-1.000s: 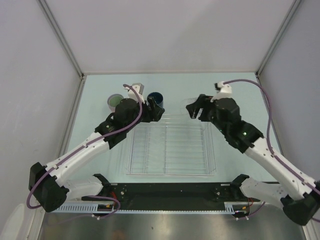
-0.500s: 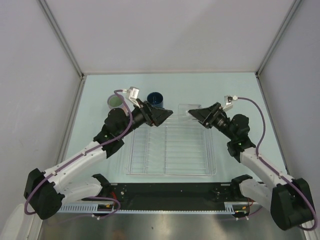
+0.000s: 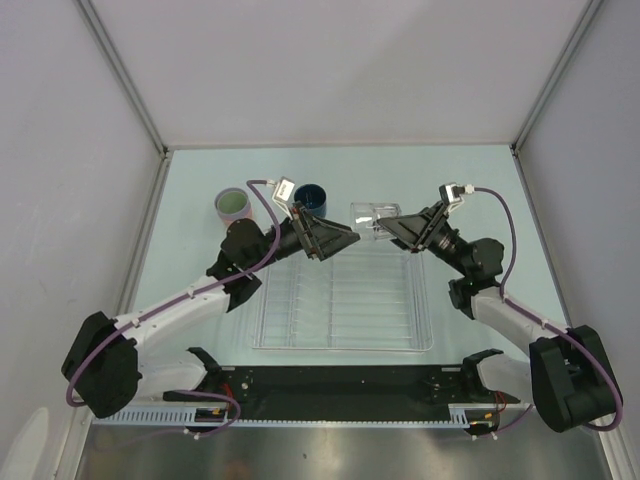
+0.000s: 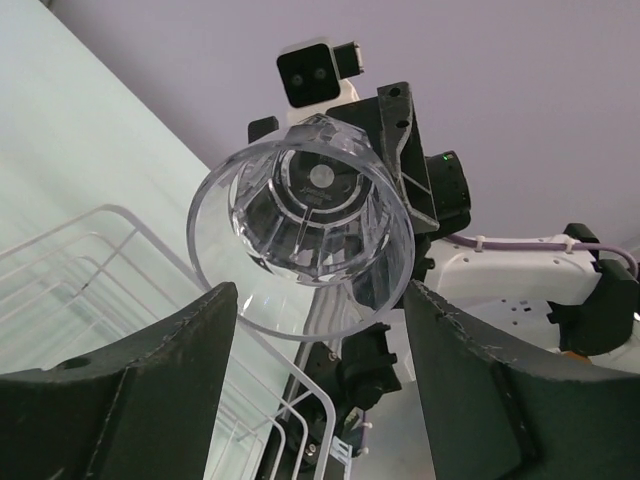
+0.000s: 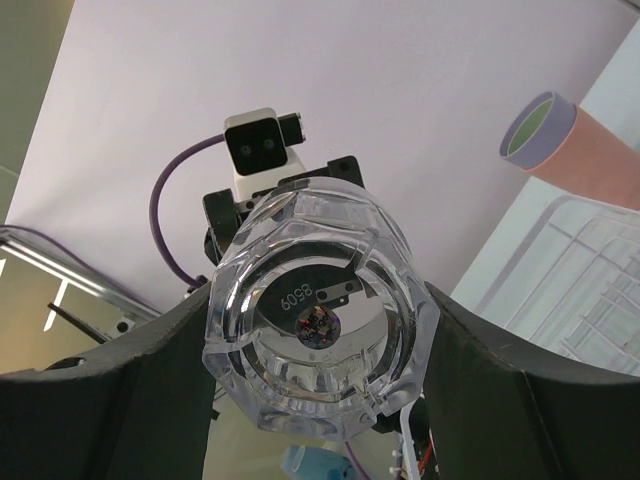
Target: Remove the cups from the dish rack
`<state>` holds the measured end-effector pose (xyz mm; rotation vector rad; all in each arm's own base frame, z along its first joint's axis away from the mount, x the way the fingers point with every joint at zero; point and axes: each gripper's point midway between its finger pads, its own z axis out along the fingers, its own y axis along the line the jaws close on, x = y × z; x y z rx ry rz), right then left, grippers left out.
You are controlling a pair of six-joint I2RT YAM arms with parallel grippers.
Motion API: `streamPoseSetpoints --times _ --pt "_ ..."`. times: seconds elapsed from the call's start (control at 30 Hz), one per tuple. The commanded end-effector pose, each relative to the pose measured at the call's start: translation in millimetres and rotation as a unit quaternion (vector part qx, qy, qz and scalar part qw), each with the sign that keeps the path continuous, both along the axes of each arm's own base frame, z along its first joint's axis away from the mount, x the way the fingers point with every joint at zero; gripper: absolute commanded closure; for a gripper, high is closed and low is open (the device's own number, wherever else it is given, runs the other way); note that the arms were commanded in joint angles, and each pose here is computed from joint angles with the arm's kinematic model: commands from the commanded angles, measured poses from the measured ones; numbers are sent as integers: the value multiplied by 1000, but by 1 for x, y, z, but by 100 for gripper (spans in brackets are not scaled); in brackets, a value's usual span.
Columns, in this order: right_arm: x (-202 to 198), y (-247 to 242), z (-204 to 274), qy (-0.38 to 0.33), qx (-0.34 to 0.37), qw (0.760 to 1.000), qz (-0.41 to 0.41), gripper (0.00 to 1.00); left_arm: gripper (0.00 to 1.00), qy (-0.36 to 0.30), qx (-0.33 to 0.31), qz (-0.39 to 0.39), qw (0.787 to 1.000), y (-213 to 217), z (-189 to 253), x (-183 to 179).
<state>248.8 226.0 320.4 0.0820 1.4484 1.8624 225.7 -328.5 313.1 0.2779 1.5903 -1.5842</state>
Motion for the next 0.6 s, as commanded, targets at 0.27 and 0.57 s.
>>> streamPoseSetpoints --times 0.27,0.57 --pt "-16 6 21 -57 4 998 21 100 29 -48 -36 -15 998 5 31 -16" --pt "-18 31 17 -55 -9 997 54 100 37 -49 -22 -71 996 -20 24 -35"
